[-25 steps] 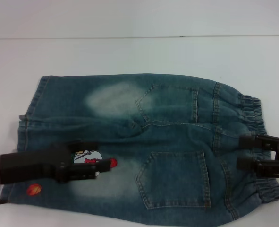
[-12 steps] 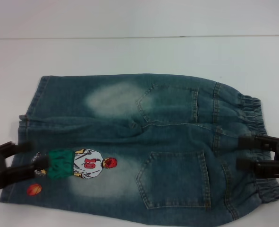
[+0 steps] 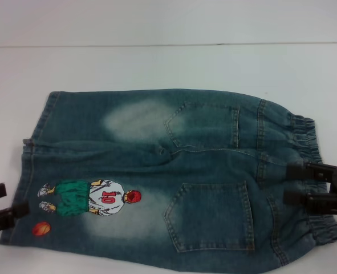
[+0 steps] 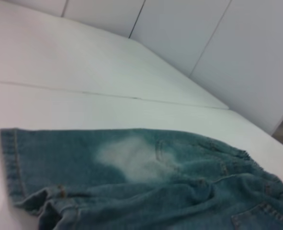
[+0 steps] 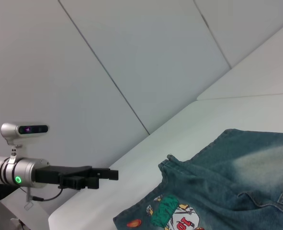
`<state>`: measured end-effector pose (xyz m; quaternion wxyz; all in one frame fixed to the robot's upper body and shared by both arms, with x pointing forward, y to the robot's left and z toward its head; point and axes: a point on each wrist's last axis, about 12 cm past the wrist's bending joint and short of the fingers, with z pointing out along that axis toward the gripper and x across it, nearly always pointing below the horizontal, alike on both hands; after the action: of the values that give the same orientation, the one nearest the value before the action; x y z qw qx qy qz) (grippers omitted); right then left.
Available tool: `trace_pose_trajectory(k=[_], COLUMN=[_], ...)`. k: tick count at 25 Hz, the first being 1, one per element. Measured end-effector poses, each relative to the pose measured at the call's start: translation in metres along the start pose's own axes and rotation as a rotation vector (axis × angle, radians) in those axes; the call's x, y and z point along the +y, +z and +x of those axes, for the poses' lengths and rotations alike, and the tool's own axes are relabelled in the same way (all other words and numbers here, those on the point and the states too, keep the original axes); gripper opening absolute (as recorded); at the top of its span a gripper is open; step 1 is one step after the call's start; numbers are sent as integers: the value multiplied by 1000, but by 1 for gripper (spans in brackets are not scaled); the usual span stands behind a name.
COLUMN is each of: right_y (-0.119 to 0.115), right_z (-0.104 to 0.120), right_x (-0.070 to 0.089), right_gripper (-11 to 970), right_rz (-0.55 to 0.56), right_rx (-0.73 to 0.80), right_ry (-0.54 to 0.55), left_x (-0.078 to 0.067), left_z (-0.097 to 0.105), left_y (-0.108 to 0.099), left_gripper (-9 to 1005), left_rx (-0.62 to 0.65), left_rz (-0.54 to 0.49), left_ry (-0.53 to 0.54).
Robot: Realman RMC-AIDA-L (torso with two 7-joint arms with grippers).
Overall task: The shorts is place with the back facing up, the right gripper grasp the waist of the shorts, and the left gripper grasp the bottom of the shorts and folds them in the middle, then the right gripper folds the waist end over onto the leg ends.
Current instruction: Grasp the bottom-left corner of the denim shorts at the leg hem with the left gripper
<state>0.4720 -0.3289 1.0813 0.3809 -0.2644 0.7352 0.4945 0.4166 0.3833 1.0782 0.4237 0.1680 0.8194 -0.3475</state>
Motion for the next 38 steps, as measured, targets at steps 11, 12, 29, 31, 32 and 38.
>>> trace_pose_trajectory(k=[11, 12, 29, 31, 32, 38], right_y=[1, 1, 2, 2, 2, 3], right_z=[0, 0, 0, 0, -1, -2], right_x=[0, 0, 1, 1, 0, 0], right_gripper=[927, 927, 926, 927, 927, 927], right_rz=[-2, -2, -4, -5, -5, -8], right_rx=[-5, -6, -10, -10, -10, -10], right_ry=[1, 1, 0, 0, -1, -2], left_x=[2, 2, 2, 2, 2, 2], left_z=[2, 1, 0, 0, 1, 0], left_y=[-4, -4, -5, -5, -5, -5], left_gripper=[902, 902, 902, 902, 903, 903], left_rx=[10, 10, 11, 11, 11, 11], left_rz=[-25, -26, -25, -25, -25, -22], left_ry=[-8, -7, -4, -5, -5, -5])
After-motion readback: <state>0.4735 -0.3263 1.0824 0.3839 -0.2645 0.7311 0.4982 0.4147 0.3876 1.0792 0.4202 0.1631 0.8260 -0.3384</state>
